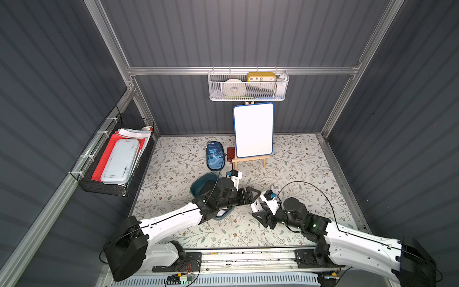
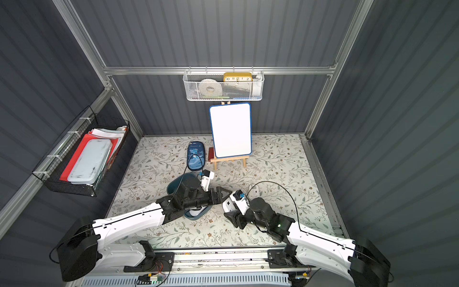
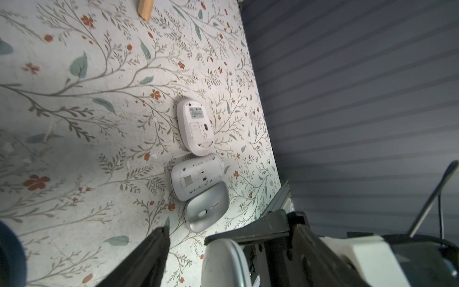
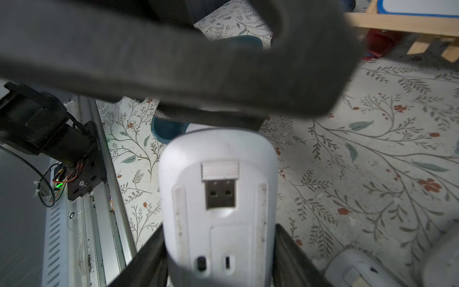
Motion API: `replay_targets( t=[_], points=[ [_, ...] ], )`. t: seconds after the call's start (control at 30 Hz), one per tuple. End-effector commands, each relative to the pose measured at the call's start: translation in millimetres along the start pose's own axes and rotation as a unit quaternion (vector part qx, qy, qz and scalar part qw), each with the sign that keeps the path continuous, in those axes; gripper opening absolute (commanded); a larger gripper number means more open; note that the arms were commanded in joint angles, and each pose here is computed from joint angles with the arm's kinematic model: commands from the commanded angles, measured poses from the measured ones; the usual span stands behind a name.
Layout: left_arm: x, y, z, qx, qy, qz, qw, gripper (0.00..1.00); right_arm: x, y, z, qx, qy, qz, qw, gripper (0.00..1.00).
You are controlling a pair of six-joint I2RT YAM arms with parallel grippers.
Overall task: Put the mouse in the storage box
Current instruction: Pick up the mouse from the center of the board.
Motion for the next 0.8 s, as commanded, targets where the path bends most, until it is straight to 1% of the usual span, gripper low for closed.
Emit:
replay_targets(
  t=[0.0, 0.1, 0.23, 0.33, 0.43, 0.47, 0.5, 0.57, 0.63, 0.7, 0.77],
  points=[
    [4.0, -8.9, -9.5, 0.014, -0.016, 0.018, 1.0, 0.79, -8.7, 0.0, 4.8, -0.006, 0.009, -0.016, 1.0, 0.45],
    [9.6, -15.0, -2.3, -0.005, -0.011, 0.033, 0.999, 0.72, -8.2, -0.2, 5.0, -0.007, 0.009, -0.014, 1.0, 0.45],
    [6.1, -16.9, -5.6, -0.005, -0.012, 0.033, 0.999, 0.59, -9.1, -0.4, 4.8, -0.006, 0.009, -0.016, 1.0, 0.45],
    [6.2, -17.5, -6.6, -0.008, -0.012, 0.038, 0.999, 0.43, -8.8, -0.8, 4.4, -0.005, 0.008, -0.015, 1.0, 0.45],
    [9.6, -15.1, -5.7, -0.013, -0.014, 0.047, 0.999, 0.33, -9.1, -1.0, 4.1, -0.003, 0.008, -0.015, 1.0, 0.45],
    [10.3, -14.0, -5.5, -0.014, -0.013, 0.048, 0.999, 0.32, -8.7, -1.1, 3.9, -0.003, 0.008, -0.015, 1.0, 0.45],
    [11.2, -13.0, -5.6, -0.014, -0.013, 0.051, 0.999, 0.34, -8.8, -1.0, 3.8, -0.003, 0.007, -0.015, 1.0, 0.45],
    [11.4, -10.3, -7.0, -0.013, -0.013, 0.052, 0.998, 0.45, -8.8, -1.3, 3.5, -0.002, 0.007, -0.015, 1.0, 0.45],
    [11.2, -7.6, -8.8, -0.01, -0.012, 0.05, 0.999, 0.5, -8.5, -1.7, 3.3, -0.001, 0.007, -0.014, 1.0, 0.45],
    [10.7, -6.0, -10.7, -0.006, -0.011, 0.048, 0.999, 0.5, -8.6, -2.3, 3.6, -0.001, 0.007, -0.013, 1.0, 0.45],
    [13.3, -7.1, -8.7, -0.01, -0.009, 0.052, 0.999, 0.45, -8.6, -3.1, 3.6, -0.001, 0.006, -0.011, 1.0, 0.45]
  ],
)
Point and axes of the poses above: each gripper's point midway between its finger pads, its own y axis back along the fingers, its own z axis along the line the jaws close on, x = y × z, the point moved 3 cm from there along y, back along the fingers, and after that the axes turned 14 degrees about -y, right-handed, at the moved point
